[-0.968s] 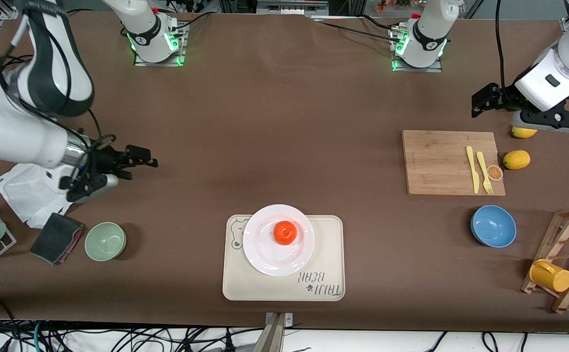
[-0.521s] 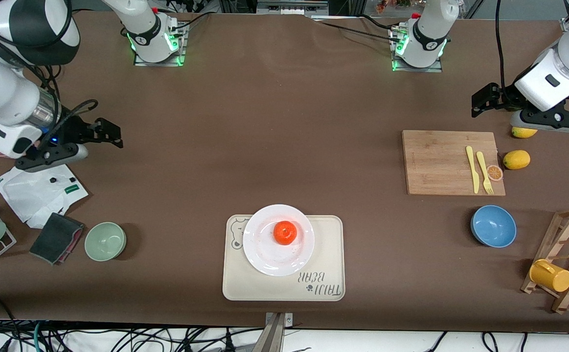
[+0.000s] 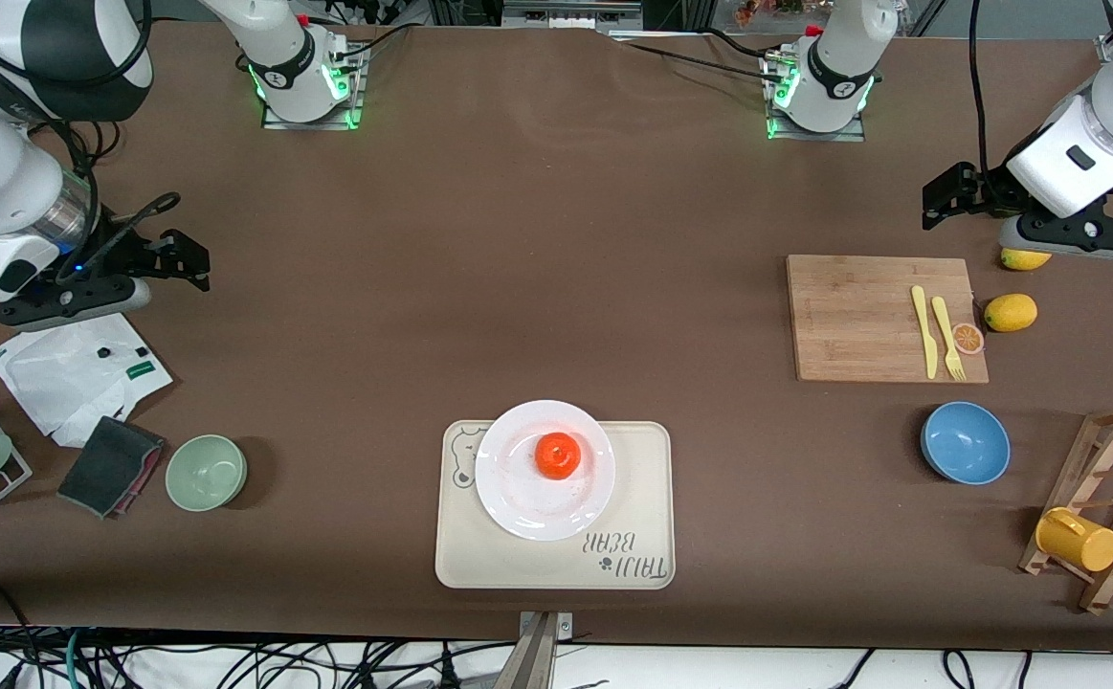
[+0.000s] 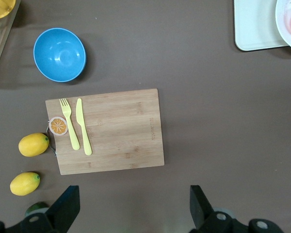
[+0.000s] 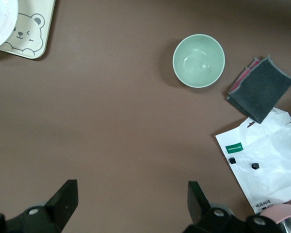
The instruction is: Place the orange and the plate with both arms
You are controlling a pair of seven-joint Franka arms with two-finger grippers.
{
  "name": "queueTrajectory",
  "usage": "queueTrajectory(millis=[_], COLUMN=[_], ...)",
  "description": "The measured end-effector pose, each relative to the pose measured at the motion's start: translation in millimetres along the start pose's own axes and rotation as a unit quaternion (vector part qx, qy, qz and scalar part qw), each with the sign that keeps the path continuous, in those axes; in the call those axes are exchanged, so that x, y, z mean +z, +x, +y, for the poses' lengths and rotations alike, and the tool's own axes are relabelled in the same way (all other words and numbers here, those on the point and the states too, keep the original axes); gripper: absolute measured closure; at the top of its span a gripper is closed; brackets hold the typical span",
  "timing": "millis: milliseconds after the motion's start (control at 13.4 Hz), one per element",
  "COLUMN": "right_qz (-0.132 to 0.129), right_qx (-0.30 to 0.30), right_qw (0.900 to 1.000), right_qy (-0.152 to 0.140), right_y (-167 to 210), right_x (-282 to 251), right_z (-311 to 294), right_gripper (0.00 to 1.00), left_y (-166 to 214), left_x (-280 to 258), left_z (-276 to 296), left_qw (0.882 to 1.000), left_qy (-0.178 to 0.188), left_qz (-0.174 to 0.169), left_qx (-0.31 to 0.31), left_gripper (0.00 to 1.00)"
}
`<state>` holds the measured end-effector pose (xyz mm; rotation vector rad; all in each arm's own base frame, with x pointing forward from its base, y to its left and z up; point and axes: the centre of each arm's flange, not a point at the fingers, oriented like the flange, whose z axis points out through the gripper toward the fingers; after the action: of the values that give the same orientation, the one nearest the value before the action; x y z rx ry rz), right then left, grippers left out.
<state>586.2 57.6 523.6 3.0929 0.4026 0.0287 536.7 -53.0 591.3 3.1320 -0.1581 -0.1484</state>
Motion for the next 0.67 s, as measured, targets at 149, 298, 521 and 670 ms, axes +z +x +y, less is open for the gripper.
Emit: queueTrajectory(millis=[149, 298, 521, 670], right_qz=[0.0, -0.001, -0.025, -0.037], right_qx=[0.009, 0.015, 0.042, 0.056], right_qw=[1.0, 1.0, 0.999, 0.998], right_qy=[0.001, 0.001, 0.005, 0.006], right_y=[-1, -1, -7, -12], right_x=[0, -3, -11, -21], right_z=[5, 5, 3, 0], right_gripper=[0.0, 0.0, 0.0, 0.0], left_y=[0, 0, 0, 0], left_x=[0, 0, 0, 0], left_z=[0, 0, 0, 0], left_qw=[1.0, 1.0, 1.0, 1.0], left_qy=[0.0, 0.0, 0.0, 0.0], left_qz=[0.0, 0.0, 0.0, 0.0], left_qx=[0.0, 0.0, 0.0, 0.0], left_gripper=[0.0, 0.0, 0.0, 0.0])
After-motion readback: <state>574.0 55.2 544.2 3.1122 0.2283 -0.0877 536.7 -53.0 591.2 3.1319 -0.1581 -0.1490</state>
